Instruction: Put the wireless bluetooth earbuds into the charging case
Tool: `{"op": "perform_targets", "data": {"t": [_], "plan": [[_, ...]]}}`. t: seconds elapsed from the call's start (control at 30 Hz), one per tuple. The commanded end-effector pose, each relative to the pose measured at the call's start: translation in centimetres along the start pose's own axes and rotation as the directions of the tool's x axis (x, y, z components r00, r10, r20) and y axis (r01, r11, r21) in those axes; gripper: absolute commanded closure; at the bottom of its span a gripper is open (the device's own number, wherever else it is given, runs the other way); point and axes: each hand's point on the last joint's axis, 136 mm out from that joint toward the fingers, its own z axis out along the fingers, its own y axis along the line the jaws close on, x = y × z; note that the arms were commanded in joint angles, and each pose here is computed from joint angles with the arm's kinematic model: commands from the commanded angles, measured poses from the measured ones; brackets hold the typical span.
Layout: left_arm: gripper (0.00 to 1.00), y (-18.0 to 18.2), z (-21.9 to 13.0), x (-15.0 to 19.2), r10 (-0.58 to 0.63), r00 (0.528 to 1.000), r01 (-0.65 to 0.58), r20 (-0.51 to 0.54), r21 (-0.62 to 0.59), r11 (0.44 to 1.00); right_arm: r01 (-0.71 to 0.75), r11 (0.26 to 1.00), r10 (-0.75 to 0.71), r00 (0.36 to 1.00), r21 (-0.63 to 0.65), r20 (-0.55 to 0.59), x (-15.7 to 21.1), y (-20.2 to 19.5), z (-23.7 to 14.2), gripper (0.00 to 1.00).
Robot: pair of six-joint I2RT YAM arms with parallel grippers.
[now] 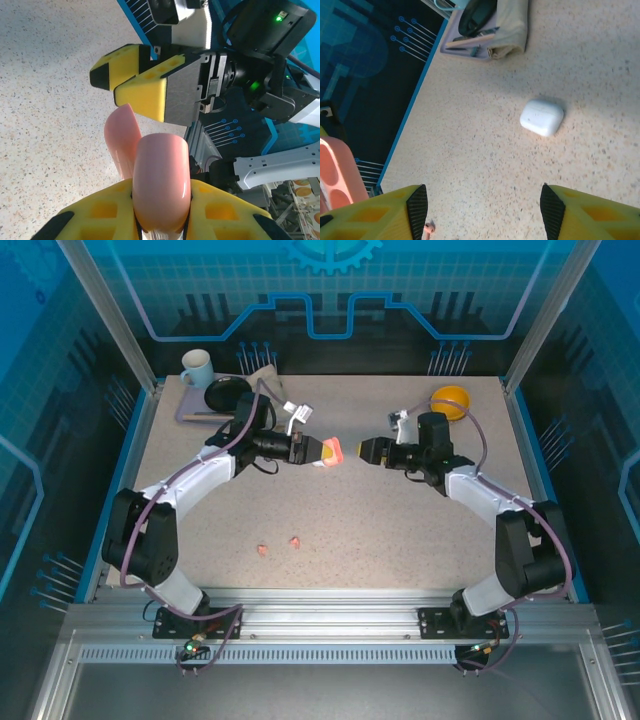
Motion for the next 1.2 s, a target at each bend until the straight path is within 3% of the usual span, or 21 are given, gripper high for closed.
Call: {"op": "perform_targets", "data": {"t": [0.0,0.23,0.37,1.17], "plan": [[1.00,-2.4,-0.6,-1.0,0.092,0.995,-0.093,0.027,0.045,0.995,-0.002,0.998,0.005,0.999,-0.057,0.054,-1.2,2.6,-1.8,0.36],[1.00,-2.0,-0.4,-1.4,0.085,0.995,-0.088,0.045,0.058,0.994,-0.034,0.984,0.043,0.998,-0.177,0.048,-0.6,5.7,-2.6,0.37],[1.00,-1.9,-0.2,-1.6,0.085,0.995,-0.089,0.055,0.064,0.994,-0.017,0.978,0.021,1.000,-0.208,0.017,0.0,6.8,-1.9,0.42],[1.00,-1.9,0.4,-1.5,0.084,0.995,-0.088,0.050,0.077,0.993,-0.001,0.972,-0.002,1.000,-0.235,-0.011,-1.1,8.4,0.9,0.62]]}}
